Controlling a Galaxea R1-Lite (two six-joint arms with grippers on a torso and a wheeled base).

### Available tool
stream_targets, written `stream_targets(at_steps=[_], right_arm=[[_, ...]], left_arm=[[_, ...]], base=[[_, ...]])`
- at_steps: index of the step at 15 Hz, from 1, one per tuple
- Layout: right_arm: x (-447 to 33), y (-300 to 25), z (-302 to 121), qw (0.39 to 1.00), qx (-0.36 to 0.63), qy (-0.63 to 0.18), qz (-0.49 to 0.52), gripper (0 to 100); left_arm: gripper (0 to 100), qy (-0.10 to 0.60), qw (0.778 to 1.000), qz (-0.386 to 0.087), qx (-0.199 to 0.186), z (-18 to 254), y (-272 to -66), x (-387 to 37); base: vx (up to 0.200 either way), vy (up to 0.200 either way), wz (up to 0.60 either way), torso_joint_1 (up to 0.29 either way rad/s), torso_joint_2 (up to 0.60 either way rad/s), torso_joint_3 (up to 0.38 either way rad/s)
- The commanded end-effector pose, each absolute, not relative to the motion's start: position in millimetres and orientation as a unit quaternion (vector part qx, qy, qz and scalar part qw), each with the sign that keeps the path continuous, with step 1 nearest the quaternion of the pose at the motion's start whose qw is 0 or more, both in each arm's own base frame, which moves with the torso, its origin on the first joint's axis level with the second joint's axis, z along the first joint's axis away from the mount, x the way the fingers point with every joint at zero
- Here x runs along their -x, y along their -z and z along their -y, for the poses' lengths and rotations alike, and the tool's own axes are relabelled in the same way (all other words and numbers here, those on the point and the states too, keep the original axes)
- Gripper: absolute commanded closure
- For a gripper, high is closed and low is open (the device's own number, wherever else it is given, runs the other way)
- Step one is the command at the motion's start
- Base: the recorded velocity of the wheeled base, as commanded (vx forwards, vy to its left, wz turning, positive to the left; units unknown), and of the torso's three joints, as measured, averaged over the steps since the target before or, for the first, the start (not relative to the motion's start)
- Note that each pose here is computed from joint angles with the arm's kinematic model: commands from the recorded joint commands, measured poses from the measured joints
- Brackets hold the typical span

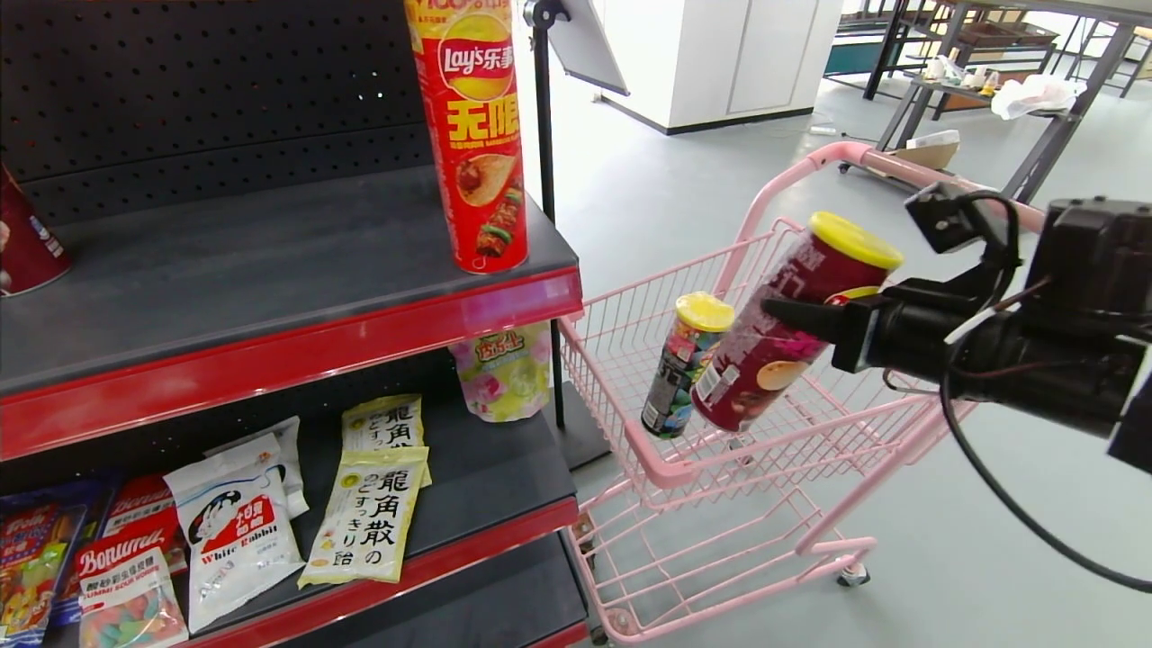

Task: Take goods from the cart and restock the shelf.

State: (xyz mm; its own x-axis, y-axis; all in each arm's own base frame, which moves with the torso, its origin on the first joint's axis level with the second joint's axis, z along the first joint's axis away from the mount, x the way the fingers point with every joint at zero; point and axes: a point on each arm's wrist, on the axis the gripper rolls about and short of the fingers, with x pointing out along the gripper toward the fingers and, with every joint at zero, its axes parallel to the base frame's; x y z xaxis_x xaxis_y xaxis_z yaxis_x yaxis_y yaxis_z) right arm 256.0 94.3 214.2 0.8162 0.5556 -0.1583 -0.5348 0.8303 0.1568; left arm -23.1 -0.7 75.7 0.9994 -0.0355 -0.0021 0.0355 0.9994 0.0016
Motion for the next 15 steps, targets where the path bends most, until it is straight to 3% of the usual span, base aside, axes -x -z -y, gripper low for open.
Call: stream_targets(at_steps=[1, 4, 7, 8, 15], right_arm=[[-201.1, -276.5, -73.5, 0.96, -0.025, -0.278, -0.032, 100], [-133.6, -276.3, -45.8, 0.973, 0.029, -0.202, -0.107, 100], [-86.9, -259.8, -32.4, 0.968, 0.021, -0.22, -0.115, 100], [-82.3, -251.8, -34.5, 0.96, 0.021, -0.249, -0.124, 100], [-88.7, -238.7, -36.7, 0.957, 0.033, -0.246, -0.151, 100]], left_arm=[[0, 0.018, 1.0, -0.002, -0.001, 0.7, -75.7, 22.9], [0, 0.018, 1.0, -0.008, -0.001, 0.6, -76.0, 22.0], [0, 0.019, 1.0, -0.009, -0.002, 0.6, -76.0, 21.9], [0, 0.019, 1.0, -0.01, -0.002, 0.6, -76.1, 21.8], [0, 0.021, 1.0, -0.015, -0.002, 0.6, -76.3, 21.1]], base=[[0.0, 0.0, 0.0, 0.0, 0.0, 0.0], [0.0, 0.0, 0.0, 0.0, 0.0, 0.0], [0.0, 0.0, 0.0, 0.0, 0.0, 0.0], [0.0, 0.0, 0.0, 0.0, 0.0, 0.0], [0.0, 0.0, 0.0, 0.0, 0.0, 0.0]])
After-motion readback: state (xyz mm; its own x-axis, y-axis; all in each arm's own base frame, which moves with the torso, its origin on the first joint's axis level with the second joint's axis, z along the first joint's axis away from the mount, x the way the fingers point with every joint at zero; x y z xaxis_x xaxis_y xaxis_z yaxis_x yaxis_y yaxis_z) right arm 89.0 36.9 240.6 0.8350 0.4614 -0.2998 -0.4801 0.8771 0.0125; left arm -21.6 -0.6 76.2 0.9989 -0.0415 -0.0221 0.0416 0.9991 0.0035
